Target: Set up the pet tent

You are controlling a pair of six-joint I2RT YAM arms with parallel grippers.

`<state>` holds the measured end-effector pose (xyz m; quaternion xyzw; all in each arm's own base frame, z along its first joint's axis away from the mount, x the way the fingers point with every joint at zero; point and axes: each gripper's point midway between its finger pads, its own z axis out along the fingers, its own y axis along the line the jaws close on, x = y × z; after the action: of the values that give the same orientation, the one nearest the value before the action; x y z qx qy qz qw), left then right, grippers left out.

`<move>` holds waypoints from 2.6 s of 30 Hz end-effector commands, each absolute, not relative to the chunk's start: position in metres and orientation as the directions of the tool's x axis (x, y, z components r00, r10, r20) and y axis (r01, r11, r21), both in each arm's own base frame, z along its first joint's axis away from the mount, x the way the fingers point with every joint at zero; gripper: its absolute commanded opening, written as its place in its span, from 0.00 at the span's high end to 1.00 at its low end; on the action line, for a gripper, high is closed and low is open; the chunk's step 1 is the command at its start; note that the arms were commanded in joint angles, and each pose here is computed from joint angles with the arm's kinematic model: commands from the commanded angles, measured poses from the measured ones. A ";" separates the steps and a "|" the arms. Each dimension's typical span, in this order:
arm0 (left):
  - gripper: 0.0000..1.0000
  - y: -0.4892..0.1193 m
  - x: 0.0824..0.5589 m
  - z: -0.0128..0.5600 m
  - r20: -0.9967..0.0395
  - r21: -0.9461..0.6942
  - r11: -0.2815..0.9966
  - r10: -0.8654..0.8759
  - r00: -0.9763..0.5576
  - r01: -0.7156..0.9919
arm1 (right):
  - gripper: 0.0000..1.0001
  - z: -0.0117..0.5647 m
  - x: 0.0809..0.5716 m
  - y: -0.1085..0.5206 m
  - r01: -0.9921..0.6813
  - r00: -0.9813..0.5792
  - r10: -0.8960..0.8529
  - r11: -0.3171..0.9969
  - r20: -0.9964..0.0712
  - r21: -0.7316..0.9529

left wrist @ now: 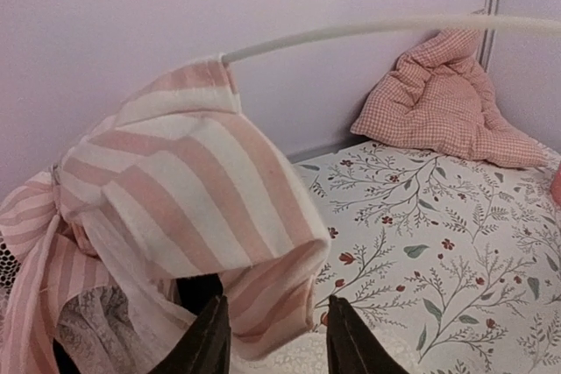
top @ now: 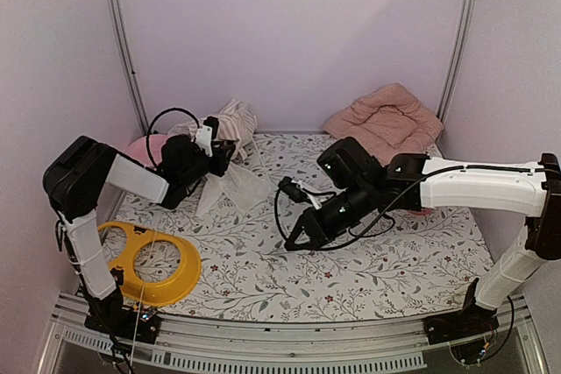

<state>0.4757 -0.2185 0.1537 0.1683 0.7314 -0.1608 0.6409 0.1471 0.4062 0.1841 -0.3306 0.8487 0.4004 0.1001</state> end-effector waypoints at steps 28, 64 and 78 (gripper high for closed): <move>0.63 -0.218 0.506 0.113 -0.935 0.129 0.842 0.279 -0.218 0.524 | 1.00 0.230 0.173 0.415 -0.702 -0.712 -0.418 0.406 -0.564 0.585; 1.00 -0.412 0.239 0.150 -0.983 0.087 0.585 0.184 -0.027 0.807 | 1.00 0.119 0.114 0.327 -0.444 -0.896 -0.281 0.584 -0.344 0.680; 1.00 -0.390 0.178 0.118 -0.964 0.017 0.621 0.217 -0.152 0.784 | 1.00 0.197 0.117 0.418 -0.638 -0.750 -0.413 0.248 -0.516 0.729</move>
<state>0.2191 -0.3787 0.1129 0.3196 0.7248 -0.2031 0.5756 0.0774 0.3651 0.1043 -0.3003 0.8578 0.4172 -0.0042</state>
